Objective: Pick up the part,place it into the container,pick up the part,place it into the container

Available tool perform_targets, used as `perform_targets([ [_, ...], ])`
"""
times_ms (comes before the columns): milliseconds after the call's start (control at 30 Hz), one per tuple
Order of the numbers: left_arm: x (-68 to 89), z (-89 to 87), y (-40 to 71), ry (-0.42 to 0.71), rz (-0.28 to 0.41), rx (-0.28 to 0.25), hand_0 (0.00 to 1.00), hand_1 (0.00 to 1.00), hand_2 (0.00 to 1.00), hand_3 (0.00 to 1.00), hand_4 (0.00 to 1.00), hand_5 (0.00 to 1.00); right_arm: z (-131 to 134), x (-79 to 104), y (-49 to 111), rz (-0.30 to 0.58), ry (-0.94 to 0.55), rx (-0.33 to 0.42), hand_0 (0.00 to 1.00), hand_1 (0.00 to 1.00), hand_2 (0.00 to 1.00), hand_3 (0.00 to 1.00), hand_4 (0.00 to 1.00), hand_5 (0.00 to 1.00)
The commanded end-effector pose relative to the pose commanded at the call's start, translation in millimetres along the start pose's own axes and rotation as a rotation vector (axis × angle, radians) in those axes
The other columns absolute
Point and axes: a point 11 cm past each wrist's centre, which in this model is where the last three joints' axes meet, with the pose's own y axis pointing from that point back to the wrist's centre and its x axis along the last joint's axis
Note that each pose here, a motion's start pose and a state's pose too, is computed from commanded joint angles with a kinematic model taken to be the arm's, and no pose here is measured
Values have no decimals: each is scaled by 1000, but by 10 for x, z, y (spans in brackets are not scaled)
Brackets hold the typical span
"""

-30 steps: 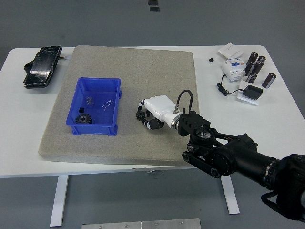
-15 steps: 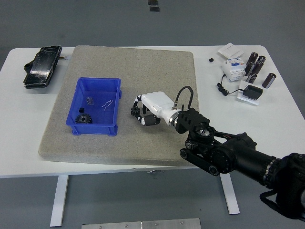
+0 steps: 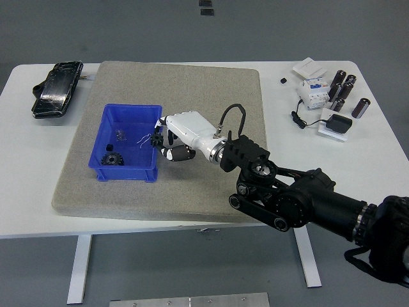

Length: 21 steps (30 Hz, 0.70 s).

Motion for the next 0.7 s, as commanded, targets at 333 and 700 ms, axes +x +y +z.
perform_targets([
  [333,20,7,2,-1,3,0,669,648,647,550,707,513,-199,-55,-1,-39,60,65,379,513,553,655,599,358],
  [700,21,18,3,1,4,-1,668,648,647,551,710,519,-333,2,-7,-20,60,108,559,681,725,719,653,493],
])
